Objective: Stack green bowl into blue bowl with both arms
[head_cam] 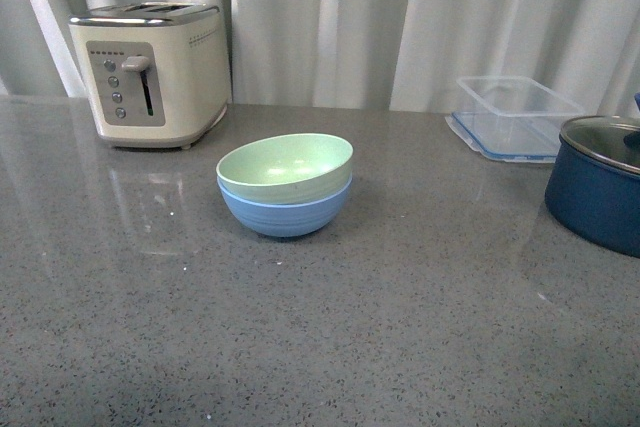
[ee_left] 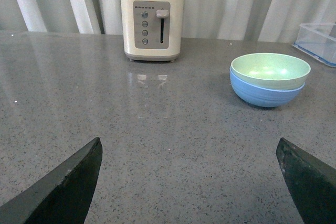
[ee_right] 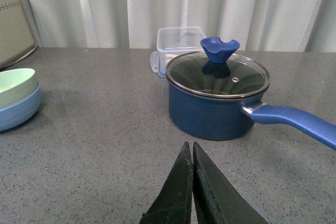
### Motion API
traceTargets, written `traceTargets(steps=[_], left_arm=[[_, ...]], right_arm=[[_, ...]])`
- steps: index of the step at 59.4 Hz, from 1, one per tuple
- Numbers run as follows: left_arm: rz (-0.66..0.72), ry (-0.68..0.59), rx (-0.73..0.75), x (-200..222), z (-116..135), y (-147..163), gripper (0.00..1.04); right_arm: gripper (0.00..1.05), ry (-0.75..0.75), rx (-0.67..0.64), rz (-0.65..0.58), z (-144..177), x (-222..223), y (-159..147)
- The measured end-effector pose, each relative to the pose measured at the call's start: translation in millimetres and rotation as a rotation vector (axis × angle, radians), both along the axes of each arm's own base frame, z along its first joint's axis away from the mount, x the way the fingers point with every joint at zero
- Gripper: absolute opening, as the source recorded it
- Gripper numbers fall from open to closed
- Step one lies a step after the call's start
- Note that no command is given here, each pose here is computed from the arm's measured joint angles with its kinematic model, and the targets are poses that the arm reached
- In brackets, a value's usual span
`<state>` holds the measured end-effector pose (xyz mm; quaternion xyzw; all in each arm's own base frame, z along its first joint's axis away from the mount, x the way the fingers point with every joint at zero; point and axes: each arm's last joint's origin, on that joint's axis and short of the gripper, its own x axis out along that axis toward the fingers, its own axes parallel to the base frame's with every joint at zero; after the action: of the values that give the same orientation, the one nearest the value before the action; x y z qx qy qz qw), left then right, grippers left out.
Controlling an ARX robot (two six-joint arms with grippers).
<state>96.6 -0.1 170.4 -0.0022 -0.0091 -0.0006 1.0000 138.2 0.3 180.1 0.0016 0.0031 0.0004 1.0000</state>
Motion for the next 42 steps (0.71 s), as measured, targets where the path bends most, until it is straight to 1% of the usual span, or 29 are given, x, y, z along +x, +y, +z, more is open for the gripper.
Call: traceTargets(steps=[15, 20, 42], left_arm=[[0.0, 0.0, 0.0, 0.0, 0.0, 0.0, 0.98], [0.0, 0.0, 0.0, 0.0, 0.0, 0.0, 0.98], [0.0, 0.0, 0.0, 0.0, 0.0, 0.0, 0.98]], right_arm=[[0.01, 0.0, 0.0, 0.0, -6.1, -10.1, 0.0], [0.01, -0.008, 0.0, 0.0, -13.0, -12.8, 0.0], [0.01, -0.013, 0.0, 0.0, -12.0, -23.6, 0.0]])
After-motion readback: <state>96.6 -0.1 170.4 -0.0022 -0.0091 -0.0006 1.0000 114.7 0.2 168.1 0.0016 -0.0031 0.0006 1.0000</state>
